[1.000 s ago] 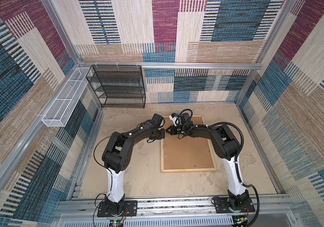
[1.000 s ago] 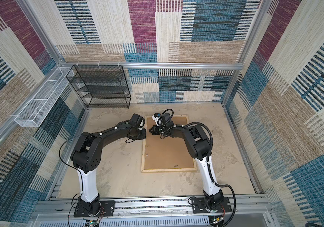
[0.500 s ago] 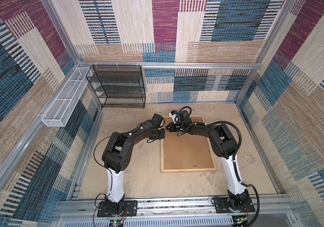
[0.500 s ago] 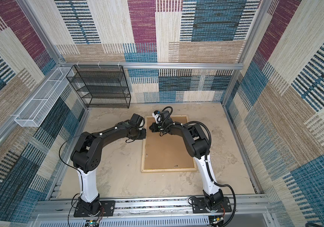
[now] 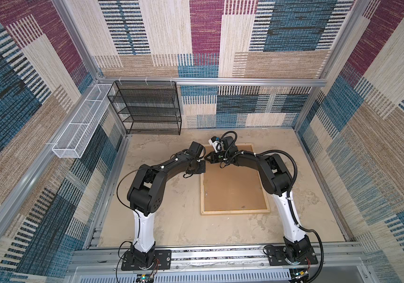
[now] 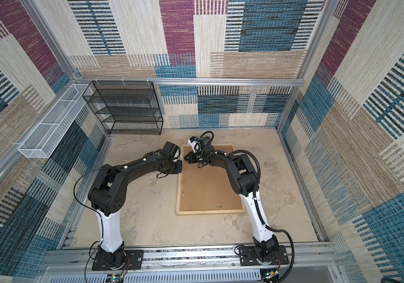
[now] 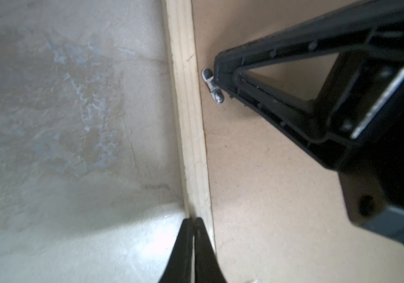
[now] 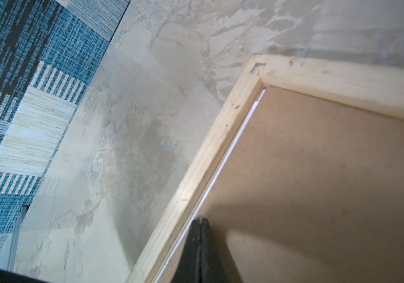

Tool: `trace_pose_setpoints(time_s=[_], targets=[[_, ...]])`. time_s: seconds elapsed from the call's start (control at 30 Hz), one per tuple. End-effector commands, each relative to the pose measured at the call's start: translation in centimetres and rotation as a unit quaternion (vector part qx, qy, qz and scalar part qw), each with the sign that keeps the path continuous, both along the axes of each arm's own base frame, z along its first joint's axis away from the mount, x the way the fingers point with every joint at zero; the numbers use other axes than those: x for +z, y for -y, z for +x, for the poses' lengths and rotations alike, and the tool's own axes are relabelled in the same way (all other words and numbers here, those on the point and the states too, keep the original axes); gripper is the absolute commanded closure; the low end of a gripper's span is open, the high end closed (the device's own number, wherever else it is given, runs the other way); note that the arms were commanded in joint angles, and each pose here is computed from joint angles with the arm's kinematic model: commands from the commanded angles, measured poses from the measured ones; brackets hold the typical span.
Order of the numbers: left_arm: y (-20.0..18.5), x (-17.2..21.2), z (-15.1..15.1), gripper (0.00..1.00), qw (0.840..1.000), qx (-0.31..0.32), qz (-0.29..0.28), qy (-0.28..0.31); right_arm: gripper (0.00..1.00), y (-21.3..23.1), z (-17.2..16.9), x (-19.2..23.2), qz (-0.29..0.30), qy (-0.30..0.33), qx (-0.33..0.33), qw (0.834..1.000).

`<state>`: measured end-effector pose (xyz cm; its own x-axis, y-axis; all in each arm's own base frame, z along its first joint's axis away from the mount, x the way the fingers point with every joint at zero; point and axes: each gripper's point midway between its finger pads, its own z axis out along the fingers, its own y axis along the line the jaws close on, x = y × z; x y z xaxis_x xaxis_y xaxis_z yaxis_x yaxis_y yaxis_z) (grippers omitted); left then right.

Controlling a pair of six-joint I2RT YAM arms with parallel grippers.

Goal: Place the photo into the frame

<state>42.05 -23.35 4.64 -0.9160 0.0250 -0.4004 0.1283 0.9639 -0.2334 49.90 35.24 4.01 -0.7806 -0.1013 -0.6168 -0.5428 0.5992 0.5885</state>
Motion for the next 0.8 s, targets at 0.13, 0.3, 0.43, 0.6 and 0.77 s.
trace_pose_setpoints(time_s=[0.13,0.3,0.43,0.6,0.77], targets=[[0.4,-0.5,-0.9,0.9,1.0,-0.019,-0.003,-0.02,1.0,-0.4,-2.2,-1.6,-0.001,-0.039,0.039,0.998],[0.4,-0.4,-0.9,0.89,1.0,-0.018,-0.002,-0.02,1.0,-0.2,-1.9,-1.8,-0.007,-0.039,0.03,0.999],[0.2,-0.2,-0.9,0.83,1.0,-0.014,0.001,-0.017,0.98,0.5,-1.3,-1.4,0.001,-0.042,0.009,0.999],[0.3,0.1,-0.8,0.79,1.0,-0.013,-0.002,-0.014,0.96,1.8,-0.7,-0.5,0.026,-0.048,-0.005,0.999],[0.3,-0.2,-0.5,0.78,1.0,-0.011,0.002,-0.014,0.94,2.0,-1.0,-0.4,0.029,-0.05,0.0,0.998]])
